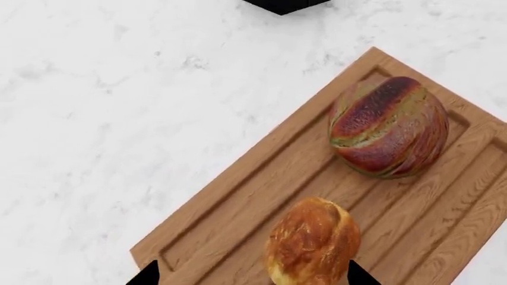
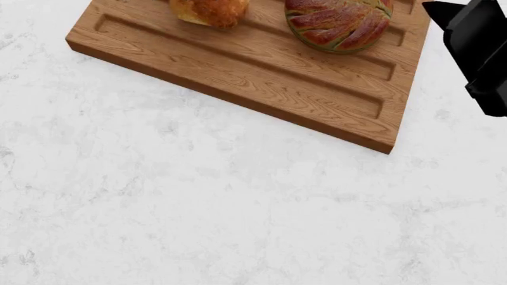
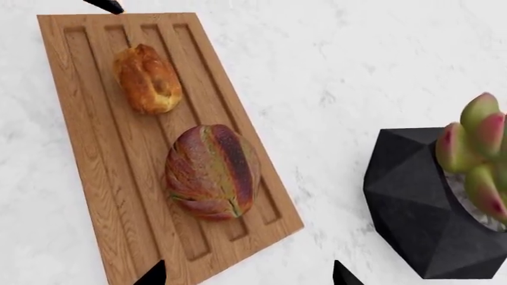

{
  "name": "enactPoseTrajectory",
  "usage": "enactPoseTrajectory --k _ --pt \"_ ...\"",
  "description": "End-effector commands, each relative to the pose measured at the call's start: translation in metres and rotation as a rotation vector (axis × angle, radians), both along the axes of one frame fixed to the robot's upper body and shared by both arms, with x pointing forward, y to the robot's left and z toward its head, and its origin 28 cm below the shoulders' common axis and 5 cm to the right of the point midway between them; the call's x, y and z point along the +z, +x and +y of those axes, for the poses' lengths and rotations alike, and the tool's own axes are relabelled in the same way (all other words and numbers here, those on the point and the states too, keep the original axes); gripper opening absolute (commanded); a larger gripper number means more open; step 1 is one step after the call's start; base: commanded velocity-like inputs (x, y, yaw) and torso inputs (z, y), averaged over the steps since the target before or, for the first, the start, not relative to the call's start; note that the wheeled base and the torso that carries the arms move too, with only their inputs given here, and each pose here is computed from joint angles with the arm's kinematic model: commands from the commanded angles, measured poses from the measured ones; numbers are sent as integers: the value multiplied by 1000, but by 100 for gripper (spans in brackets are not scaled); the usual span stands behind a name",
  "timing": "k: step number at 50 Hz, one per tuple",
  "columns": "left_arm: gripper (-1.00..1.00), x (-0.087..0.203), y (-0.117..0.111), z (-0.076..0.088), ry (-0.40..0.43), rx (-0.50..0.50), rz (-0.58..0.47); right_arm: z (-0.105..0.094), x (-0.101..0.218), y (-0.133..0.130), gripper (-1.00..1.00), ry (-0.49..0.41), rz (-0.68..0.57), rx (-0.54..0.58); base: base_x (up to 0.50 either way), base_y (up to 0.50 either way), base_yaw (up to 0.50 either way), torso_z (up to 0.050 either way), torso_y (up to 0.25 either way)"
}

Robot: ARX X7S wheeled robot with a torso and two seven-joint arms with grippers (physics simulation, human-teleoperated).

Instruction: Place all breads on the cutting board.

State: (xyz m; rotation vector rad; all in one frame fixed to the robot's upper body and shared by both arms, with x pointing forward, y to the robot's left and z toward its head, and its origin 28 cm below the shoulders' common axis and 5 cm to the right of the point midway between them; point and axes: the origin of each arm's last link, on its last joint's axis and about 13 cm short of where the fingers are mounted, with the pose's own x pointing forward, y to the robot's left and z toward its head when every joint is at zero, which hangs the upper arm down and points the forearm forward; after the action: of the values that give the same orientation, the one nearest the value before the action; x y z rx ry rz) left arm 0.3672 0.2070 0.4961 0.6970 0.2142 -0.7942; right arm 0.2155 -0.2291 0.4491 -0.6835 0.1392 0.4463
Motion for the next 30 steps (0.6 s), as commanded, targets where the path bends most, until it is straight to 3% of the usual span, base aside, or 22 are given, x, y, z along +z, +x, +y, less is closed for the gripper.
enactPoseTrajectory --k 1,11,17,30 --pt "100 14 -14 25 -63 28 -27 1 -3 8 100 -1 -7 8 0 0 0 0 0" --pt "100 16 -54 48 -45 60 -71 -2 -3 4 100 -5 -12 6 0 0 0 0 0" --pt "100 25 -68 63 -78 103 -104 -2 -5 5 100 -4 -21 6 0 0 0 0 0" --pt "100 32 -81 71 -93 118 -129 0 -1 0 100 -9 -28 18 0 0 0 0 0"
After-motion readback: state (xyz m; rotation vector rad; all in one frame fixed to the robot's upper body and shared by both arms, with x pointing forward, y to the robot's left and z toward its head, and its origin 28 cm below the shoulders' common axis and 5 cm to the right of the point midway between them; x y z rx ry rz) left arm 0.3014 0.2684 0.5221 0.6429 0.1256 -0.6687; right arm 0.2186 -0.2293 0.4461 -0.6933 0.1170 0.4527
